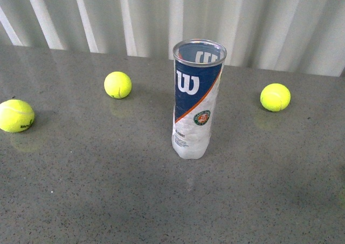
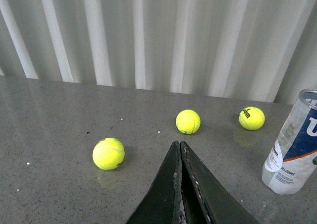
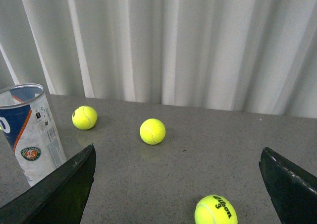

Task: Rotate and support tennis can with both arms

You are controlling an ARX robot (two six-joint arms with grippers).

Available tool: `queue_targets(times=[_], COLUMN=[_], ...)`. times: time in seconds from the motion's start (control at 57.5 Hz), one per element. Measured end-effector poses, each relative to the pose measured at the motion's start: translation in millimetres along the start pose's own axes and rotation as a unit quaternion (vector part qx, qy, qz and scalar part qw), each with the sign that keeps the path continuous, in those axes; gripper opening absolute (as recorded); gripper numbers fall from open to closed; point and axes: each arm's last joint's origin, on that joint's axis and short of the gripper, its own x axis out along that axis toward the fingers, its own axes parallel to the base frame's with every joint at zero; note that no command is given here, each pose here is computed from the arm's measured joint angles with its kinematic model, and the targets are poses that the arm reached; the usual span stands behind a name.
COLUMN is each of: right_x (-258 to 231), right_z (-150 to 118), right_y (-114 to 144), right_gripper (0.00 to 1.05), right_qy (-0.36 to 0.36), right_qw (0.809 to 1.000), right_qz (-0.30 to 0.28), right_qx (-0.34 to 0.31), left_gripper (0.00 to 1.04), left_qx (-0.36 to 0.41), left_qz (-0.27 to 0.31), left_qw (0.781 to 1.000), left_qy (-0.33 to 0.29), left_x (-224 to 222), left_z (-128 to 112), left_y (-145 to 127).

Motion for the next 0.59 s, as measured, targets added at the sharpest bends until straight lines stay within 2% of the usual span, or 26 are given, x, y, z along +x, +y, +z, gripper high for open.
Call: queue_targets(times=[0.087, 0.47, 0.487, 0.592], right_x=[0.0, 0.0, 0.0, 0.0], right_z=[0.0, 0.0, 0.0, 0.0], right_y=[0.0, 0.0, 0.0, 0.0], right_gripper=[0.98, 0.98, 0.98, 0.98], right_qy=[0.000, 0.000, 0.000, 0.000], right_qw=[1.000, 1.000, 1.000, 1.000], right_qz=[0.000, 0.000, 0.000, 0.000], right_qx=[0.000, 0.000, 0.000, 0.000], left_gripper=[0.04, 0.04, 0.05, 0.24], left_qx=[0.000, 0.000, 0.000, 0.000], left_qz=[0.000, 0.000, 0.000, 0.000], left_qw=[1.000, 1.000, 1.000, 1.000], left_qy=[0.014, 0.000, 0.000, 0.000], left_x=[-8.3, -11.4, -11.4, -11.4], left_z=[-4.1, -2.1, -2.1, -2.2], left_y=[0.0, 0.0, 0.0, 0.0])
